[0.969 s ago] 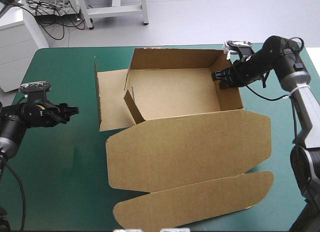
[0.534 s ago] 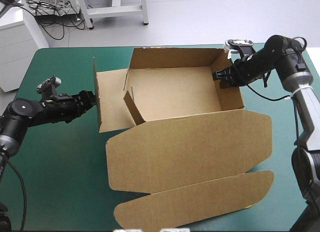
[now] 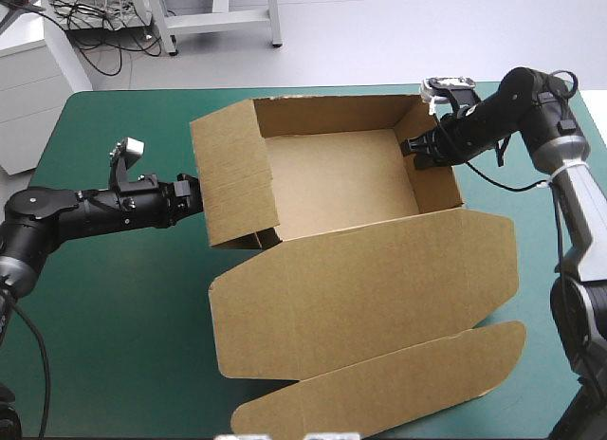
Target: Fold the box
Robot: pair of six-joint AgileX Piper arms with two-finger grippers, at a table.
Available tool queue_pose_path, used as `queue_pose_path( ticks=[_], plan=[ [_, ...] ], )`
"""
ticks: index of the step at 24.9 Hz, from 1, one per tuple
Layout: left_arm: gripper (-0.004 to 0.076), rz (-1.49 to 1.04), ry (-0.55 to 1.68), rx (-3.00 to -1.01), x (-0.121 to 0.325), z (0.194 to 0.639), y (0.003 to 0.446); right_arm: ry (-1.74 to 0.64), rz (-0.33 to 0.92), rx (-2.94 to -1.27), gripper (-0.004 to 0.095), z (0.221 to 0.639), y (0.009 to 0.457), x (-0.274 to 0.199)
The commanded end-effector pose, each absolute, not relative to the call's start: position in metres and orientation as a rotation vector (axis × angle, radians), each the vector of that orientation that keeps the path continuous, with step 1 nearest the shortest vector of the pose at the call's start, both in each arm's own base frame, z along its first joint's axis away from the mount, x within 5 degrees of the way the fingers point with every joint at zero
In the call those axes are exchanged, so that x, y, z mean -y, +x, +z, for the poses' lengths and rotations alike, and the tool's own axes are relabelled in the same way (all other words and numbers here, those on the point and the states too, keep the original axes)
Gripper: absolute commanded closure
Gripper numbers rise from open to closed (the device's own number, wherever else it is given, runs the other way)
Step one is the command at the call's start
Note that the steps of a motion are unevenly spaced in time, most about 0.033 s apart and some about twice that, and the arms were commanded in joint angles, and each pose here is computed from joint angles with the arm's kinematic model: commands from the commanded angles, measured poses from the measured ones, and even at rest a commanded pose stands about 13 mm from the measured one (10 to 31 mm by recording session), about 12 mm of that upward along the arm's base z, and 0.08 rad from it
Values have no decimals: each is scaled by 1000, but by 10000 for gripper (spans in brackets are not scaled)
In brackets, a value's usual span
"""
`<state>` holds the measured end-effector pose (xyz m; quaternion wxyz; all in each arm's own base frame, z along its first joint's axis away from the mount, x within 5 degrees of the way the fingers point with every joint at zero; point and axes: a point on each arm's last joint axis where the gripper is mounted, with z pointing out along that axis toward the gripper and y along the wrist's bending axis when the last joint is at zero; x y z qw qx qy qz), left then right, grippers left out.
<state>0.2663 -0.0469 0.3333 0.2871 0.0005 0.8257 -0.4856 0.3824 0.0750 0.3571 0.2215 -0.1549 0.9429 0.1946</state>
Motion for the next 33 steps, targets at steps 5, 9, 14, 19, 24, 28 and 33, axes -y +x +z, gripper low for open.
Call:
queue_pose_path(
  ticks=[5, 9, 14, 19, 24, 28, 33],
  plan=[
    [215, -1535, 146, -2032, 58, 364, 252, -439, 615, -2514, 926, 369, 382, -103],
    [242, -1548, 174, -2029, 58, 364, 250, -447, 636, -2526, 926, 357, 387, -121],
    [251, -1551, 180, -2027, 59, 365, 249, -448, 647, -2505, 926, 349, 392, -140],
    [251, -1491, 207, -2084, 58, 360, 248, -438, 660, -2524, 926, 339, 395, -152],
    [251, -1348, 224, -2216, 54, 347, 248, -443, 676, -2496, 926, 336, 393, -173],
    [251, -1212, 151, -2358, 47, 335, 249, -473, 657, -2498, 926, 329, 391, -193],
    [252, -1007, 26, -2492, 38, 322, 253, -497, 610, -2479, 926, 325, 385, -214]
  ],
)
